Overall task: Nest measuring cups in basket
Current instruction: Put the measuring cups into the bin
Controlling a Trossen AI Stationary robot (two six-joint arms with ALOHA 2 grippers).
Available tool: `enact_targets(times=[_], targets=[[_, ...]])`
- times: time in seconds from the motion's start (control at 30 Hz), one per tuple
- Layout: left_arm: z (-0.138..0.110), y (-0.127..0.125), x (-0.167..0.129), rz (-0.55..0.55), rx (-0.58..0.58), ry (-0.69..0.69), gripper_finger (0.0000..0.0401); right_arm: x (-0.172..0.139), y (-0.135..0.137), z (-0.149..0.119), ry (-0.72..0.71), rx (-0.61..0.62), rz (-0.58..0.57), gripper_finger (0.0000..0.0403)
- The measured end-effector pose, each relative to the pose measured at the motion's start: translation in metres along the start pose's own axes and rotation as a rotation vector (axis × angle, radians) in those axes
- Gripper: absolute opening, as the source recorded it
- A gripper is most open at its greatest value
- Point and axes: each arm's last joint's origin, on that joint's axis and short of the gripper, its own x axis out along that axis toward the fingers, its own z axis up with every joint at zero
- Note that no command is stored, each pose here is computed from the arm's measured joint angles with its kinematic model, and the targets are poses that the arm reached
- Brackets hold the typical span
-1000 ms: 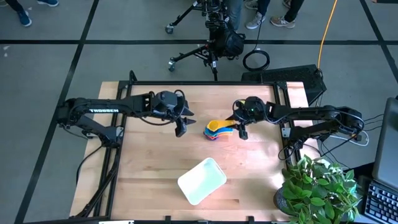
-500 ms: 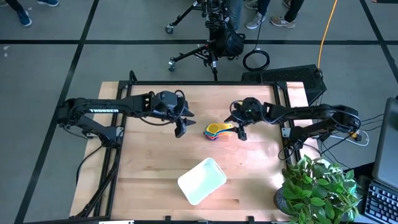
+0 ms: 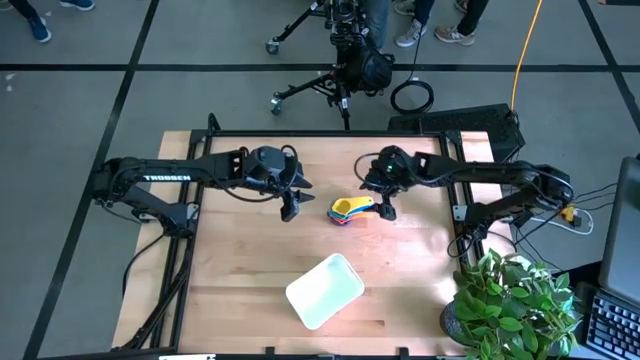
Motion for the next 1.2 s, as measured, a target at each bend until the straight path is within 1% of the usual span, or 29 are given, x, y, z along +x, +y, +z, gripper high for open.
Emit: enact_targets(times=[0.07, 0.13, 0.23, 0.43, 0.6, 0.97, 1.13, 1.2], targets=[[0.000, -0.001, 0.000, -0.004, 0.001, 0.001, 0.0168, 0.005, -0.003, 0.002, 0.071, -0.002, 0.022, 0.0350], [0.000, -0.001, 0.000, -0.007, 0.002, 0.001, 0.0168, 0.011, -0.006, 0.004, 0.110, -0.005, 0.041, 0.0352], [0.000, -0.004, 0.000, -0.025, 0.004, 0.003, 0.0168, 0.019, -0.012, 0.007, 0.127, 0.007, 0.082, 0.0352], [-0.002, -0.012, 0.001, -0.056, 0.020, 0.010, 0.0168, 0.028, -0.020, 0.015, 0.141, 0.013, 0.083, 0.0353], [-0.003, -0.016, 0.001, -0.066, 0.029, 0.013, 0.0168, 0.036, -0.025, 0.010, 0.188, 0.031, 0.094, 0.0353], [-0.004, -0.018, 0.001, -0.070, 0.040, 0.021, 0.0168, 0.050, -0.024, 0.003, 0.254, 0.051, 0.123, 0.0353], [-0.005, -0.018, 0.001, -0.069, 0.040, 0.031, 0.0168, 0.056, -0.016, 0.005, 0.258, 0.039, 0.135, 0.0353], [-0.005, -0.018, 0.001, -0.069, 0.040, 0.031, 0.0168, 0.058, -0.011, 0.007, 0.260, 0.032, 0.115, 0.0353]])
